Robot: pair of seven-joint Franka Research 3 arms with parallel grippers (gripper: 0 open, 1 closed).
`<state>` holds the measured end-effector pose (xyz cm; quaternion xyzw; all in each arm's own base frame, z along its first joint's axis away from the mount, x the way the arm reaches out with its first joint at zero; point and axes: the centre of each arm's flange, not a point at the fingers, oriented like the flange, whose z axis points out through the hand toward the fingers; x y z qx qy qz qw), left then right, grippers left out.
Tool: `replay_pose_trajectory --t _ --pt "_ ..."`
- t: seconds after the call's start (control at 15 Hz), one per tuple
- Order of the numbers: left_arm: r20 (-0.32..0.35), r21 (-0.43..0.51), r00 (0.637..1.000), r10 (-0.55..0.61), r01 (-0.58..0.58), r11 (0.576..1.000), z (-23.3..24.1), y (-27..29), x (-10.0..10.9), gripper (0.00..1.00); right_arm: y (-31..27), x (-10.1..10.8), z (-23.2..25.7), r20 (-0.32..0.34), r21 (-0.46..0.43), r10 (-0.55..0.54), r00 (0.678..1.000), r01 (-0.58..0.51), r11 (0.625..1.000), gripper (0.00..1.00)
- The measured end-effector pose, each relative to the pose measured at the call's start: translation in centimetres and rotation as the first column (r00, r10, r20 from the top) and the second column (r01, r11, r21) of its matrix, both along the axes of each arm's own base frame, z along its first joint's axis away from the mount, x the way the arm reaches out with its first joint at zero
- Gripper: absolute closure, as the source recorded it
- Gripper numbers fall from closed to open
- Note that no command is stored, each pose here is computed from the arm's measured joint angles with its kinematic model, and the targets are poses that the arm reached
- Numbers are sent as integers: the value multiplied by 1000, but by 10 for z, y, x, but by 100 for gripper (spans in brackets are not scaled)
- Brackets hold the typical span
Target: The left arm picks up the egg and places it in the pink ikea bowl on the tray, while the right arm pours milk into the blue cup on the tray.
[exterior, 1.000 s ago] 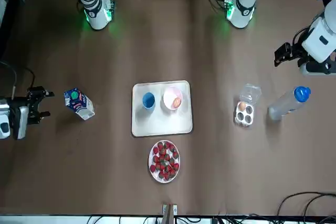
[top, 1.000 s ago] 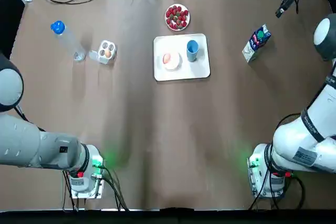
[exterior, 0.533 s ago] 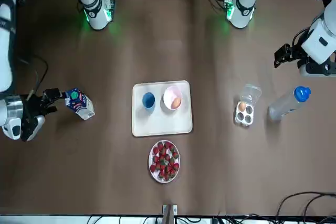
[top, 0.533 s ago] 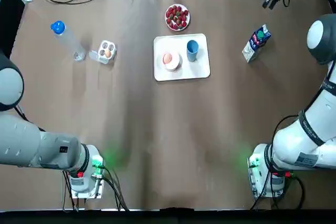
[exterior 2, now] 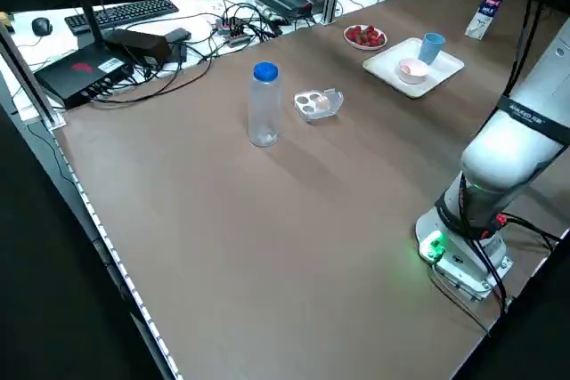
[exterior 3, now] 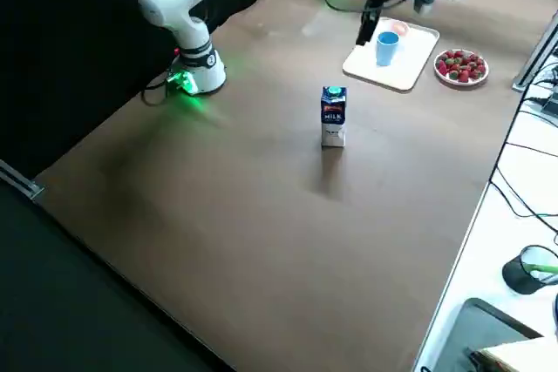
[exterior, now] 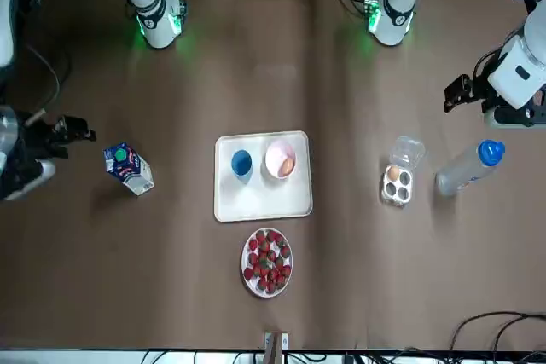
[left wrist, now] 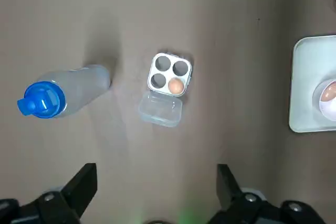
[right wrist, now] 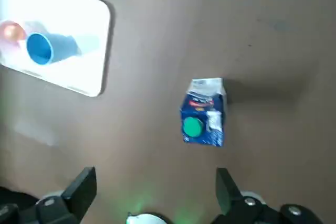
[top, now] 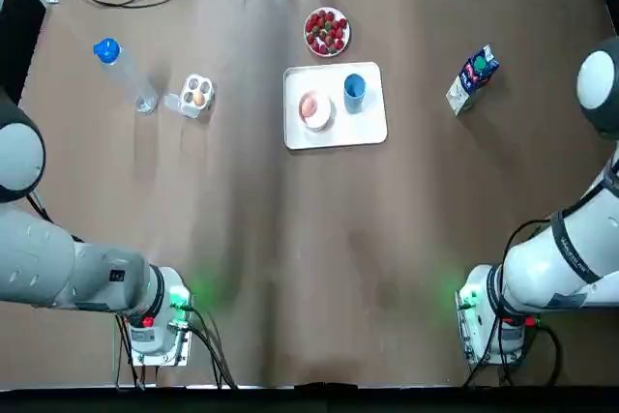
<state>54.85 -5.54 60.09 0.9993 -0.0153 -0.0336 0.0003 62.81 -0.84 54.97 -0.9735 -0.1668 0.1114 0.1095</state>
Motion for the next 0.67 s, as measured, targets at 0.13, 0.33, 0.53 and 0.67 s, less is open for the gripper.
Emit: replay_pose_trajectory --t 0.13,0.33,0.53,0.67 --pt "-2 0 1000 0 0 1000 -1 0 1 0 3 -13 25 22 -80 -23 1000 24 997 0" --pt "-2 0 1000 -4 4 1000 -2 -2 1 0 16 -36 54 44 -137 -136 990 140 981 0" --pt "-2 0 1000 -4 4 1000 -2 -2 1 0 11 -62 71 89 -138 -183 979 195 971 0" --pt "-2 0 1000 -3 3 1000 -2 -2 1 0 6 -71 68 133 -127 -198 971 215 968 0"
